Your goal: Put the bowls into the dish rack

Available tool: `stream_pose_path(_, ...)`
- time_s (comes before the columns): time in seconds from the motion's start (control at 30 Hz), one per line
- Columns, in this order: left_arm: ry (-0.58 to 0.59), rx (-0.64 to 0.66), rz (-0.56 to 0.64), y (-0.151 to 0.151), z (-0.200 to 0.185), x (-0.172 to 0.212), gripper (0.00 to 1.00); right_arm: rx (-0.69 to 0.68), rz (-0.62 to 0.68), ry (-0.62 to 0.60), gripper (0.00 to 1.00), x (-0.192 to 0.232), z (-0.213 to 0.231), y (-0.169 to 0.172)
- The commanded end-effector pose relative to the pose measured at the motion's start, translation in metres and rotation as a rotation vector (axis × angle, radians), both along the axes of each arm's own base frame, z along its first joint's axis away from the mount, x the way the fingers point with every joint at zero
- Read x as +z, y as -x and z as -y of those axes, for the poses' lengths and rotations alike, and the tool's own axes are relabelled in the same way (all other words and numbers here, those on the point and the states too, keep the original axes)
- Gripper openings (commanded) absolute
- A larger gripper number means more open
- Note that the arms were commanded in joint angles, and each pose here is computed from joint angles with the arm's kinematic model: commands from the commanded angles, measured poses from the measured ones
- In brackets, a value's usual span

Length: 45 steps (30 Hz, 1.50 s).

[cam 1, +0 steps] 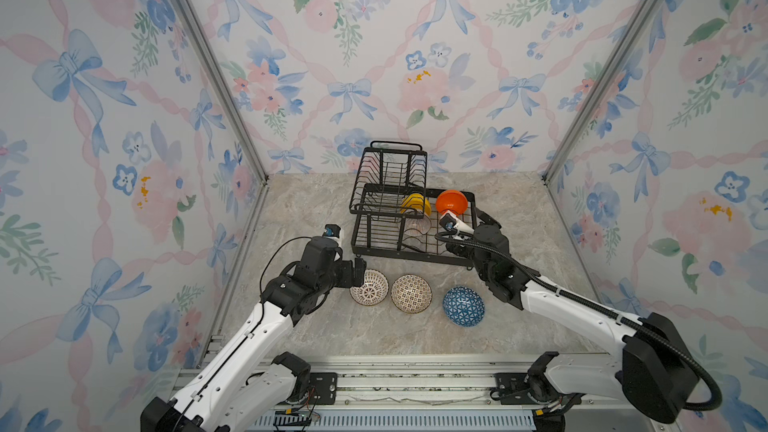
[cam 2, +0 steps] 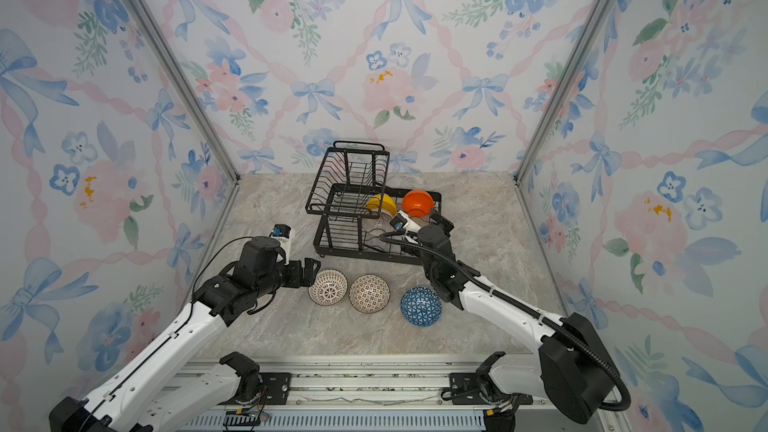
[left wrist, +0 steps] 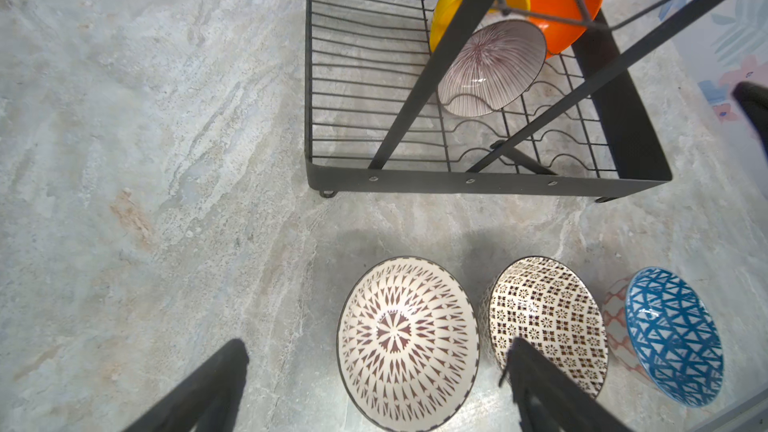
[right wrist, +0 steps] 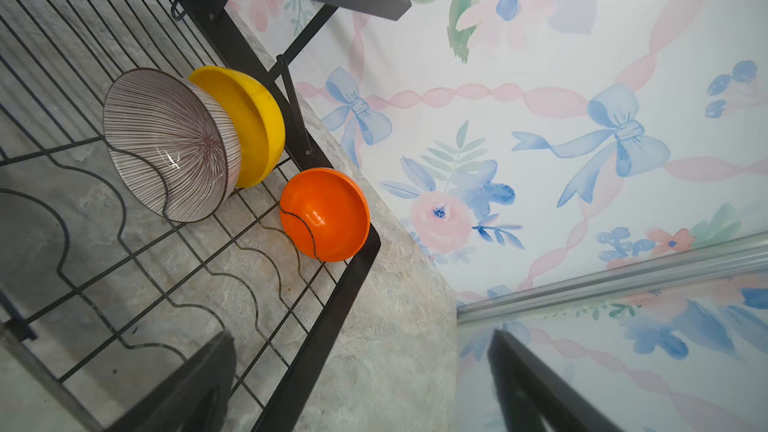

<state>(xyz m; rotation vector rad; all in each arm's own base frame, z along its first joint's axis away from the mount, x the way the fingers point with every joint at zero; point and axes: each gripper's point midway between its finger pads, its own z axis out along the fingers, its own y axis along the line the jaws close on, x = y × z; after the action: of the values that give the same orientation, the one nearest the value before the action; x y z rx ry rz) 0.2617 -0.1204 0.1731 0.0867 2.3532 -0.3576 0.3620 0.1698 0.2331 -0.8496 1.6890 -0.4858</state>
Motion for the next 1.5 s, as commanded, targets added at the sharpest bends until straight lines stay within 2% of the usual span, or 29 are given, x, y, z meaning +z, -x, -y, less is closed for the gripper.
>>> stream_pose_path(0.0,-0.016,0.050,-0.045,0.004,-0.009,-0.022,0.98,-0.016,-0.126,-0.112,0.97,0.004,0.000,0.019)
stream_pose_path(0.17,-0.057,0.071,-0.097,0.011,-0.017,-0.049,0.98,-0.016,-0.213,-0.172,0.97,0.008,-0.006,0.037)
stream_pose_path(0.43,-0.050,0.014,-0.158,0.013,-0.005,-0.075,0.96,-0.029,-0.299,-0.305,0.97,0.010,-0.022,0.049)
stream_pose_path(0.63,-0.043,0.029,-0.181,0.014,-0.005,-0.082,0.86,-0.076,-0.297,-0.384,0.97,0.018,-0.023,0.039)
stream_pose_path(0.87,-0.025,0.031,-0.202,0.012,-0.001,-0.093,0.68,-0.063,-0.389,-0.458,0.97,0.010,-0.021,0.031)
stream_pose_path(1.1,-0.012,0.026,-0.230,0.008,0.005,-0.104,0.63,-0.064,-0.446,-0.508,0.97,-0.001,-0.004,0.025)
stream_pose_path(1.17,-0.019,0.029,-0.237,0.007,0.005,-0.106,0.59,-0.069,-0.449,-0.515,0.97,-0.001,0.000,0.022)
stream_pose_path(1.33,-0.041,0.034,-0.267,0.005,0.001,-0.116,0.56,-0.072,-0.451,-0.527,0.97,-0.003,0.001,0.015)
stream_pose_path(1.47,-0.050,0.029,-0.289,0.005,-0.001,-0.124,0.49,-0.074,-0.459,-0.521,0.97,-0.007,-0.001,0.011)
